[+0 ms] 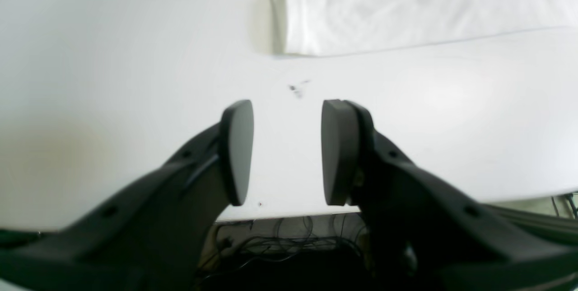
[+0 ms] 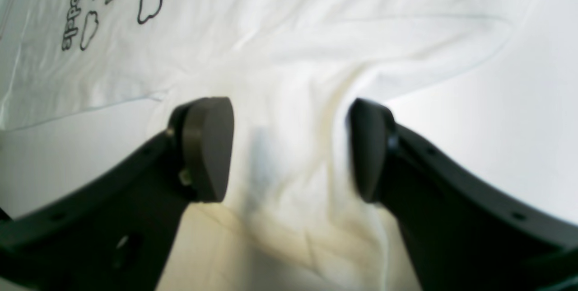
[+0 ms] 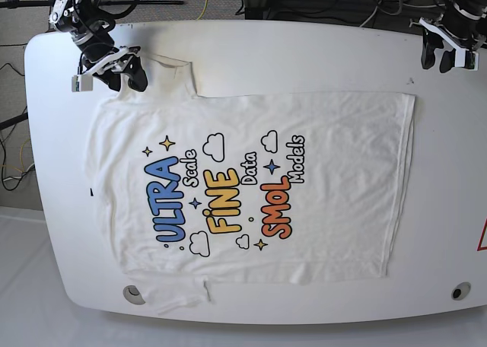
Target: Fold the T-shirt properly
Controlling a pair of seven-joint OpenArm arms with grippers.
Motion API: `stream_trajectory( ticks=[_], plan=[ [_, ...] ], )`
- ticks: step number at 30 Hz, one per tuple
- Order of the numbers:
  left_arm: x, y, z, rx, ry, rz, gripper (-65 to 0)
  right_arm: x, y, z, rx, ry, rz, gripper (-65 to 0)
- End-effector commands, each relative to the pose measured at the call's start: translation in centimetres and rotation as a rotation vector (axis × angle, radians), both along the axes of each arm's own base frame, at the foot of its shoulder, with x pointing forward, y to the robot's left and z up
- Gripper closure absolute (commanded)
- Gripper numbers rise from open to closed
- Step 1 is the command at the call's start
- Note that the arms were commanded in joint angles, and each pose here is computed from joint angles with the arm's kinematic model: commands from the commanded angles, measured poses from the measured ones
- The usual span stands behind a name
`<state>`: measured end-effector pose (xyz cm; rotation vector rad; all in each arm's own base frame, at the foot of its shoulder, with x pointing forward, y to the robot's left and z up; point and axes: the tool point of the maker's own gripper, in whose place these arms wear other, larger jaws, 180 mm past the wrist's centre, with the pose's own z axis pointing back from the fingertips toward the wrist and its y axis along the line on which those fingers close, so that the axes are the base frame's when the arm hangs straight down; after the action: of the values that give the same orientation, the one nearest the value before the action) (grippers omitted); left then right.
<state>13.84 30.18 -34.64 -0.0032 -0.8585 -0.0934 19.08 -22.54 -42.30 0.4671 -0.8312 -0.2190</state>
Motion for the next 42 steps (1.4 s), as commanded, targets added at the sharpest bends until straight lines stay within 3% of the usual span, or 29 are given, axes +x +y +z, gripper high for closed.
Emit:
stream_trajectory(
  ticks=[1,16,24,29,42],
  plan=[
    [0.4,0.8,1.0,0.007,-0.035,0.009,-23.1,-1.5,-0.2,-1.4,-0.027,0.085,0.028,-39.3],
    [1.8,1.2,1.2,-0.018,-0.052,0.032,-24.0,-1.6,1.1,-1.9,0.013,0.120,0.060,-40.0],
    [2.2,1.1,0.3,-0.077,-0.023,0.053,-24.2,-1.8,1.0,-2.4,0.002,0.138,0.062,-13.2],
    [2.6,0.7,0.7,-0.115,-0.037,0.055,-23.5,-1.4,0.8,-2.0,-0.010,0.120,0.059,-1.5],
    [4.8,0.0,1.2,-0.294,-0.082,0.080,-22.7,-1.2,0.7,-1.9,-0.012,0.110,0.057,0.0]
  ],
)
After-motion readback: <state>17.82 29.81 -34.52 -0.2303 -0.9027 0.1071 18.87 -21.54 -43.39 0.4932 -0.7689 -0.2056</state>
